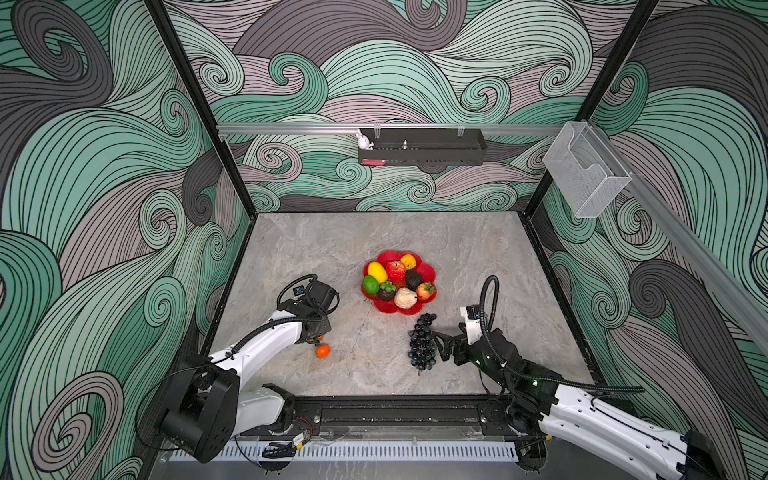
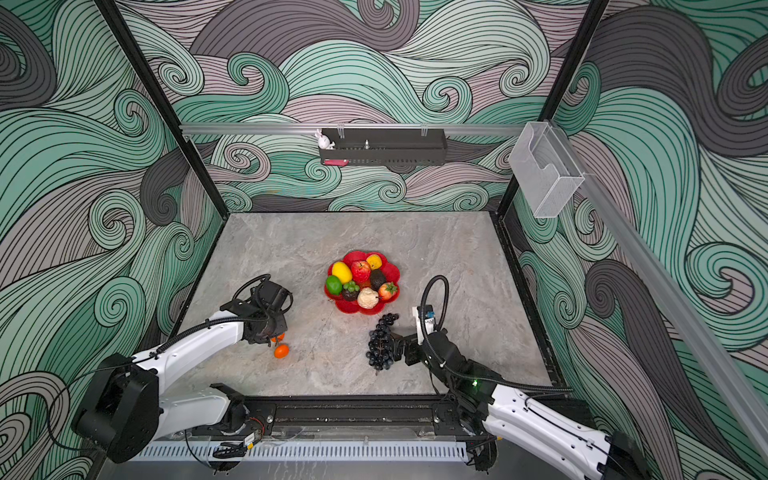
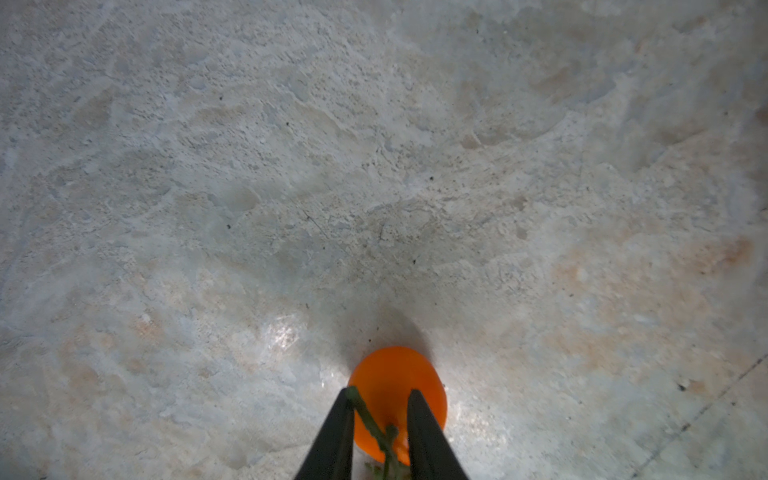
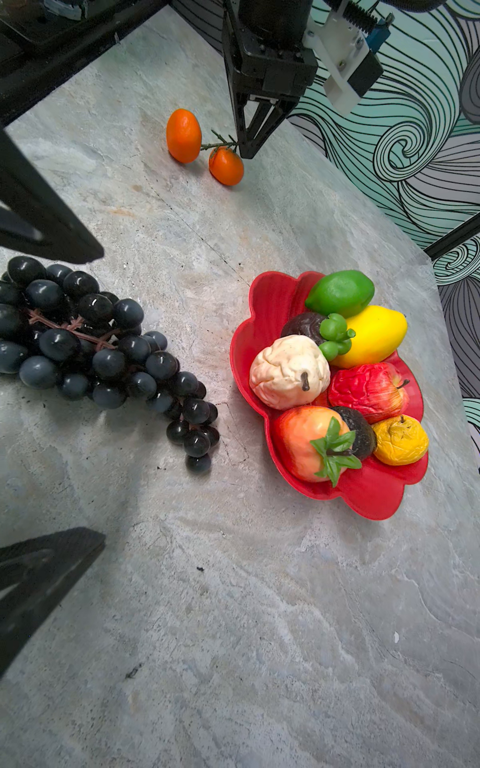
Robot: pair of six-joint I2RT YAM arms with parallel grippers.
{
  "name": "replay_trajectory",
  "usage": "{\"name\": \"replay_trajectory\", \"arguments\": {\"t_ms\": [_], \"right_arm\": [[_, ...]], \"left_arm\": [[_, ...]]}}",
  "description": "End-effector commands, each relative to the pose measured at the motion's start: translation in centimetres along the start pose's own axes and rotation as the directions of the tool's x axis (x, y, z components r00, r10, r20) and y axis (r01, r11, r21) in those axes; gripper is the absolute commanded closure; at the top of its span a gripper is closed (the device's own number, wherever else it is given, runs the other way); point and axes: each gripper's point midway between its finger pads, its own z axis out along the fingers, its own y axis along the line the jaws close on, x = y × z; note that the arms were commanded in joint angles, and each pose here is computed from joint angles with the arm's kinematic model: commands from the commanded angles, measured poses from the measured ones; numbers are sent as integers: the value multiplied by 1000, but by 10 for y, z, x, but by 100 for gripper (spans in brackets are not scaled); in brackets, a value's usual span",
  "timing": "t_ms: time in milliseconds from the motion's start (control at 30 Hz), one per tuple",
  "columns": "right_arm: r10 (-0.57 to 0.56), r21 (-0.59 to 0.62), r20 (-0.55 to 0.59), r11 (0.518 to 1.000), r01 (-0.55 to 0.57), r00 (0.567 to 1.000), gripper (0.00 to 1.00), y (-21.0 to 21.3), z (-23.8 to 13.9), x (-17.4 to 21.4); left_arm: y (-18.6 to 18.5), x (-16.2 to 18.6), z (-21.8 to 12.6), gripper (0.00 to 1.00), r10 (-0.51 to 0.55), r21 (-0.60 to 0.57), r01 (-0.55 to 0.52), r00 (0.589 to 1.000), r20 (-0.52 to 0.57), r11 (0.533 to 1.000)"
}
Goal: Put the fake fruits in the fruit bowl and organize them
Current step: 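Lower the left gripper and close it on the orange tomatoes' stem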
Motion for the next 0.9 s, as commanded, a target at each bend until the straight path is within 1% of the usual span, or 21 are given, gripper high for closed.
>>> {"name": "replay_trajectory", "arguments": {"t_ms": [0,233,867], "right_arm": [[10,14,11,1000,-10,1000,0,-4,1,0],[10,16,9,1000,-10,1000,0,-4,2,0],[15,26,6,1000,-15,1000,0,-6,3,0]], "left_arm": [[1,-1,2,76,-9,-9,9,1000,-14,1000],[-2,1,3,84,-2,-8,2,999,-42,1000],[-10,-5,-6,96,11,43,-10,1000,-21,999]]}}
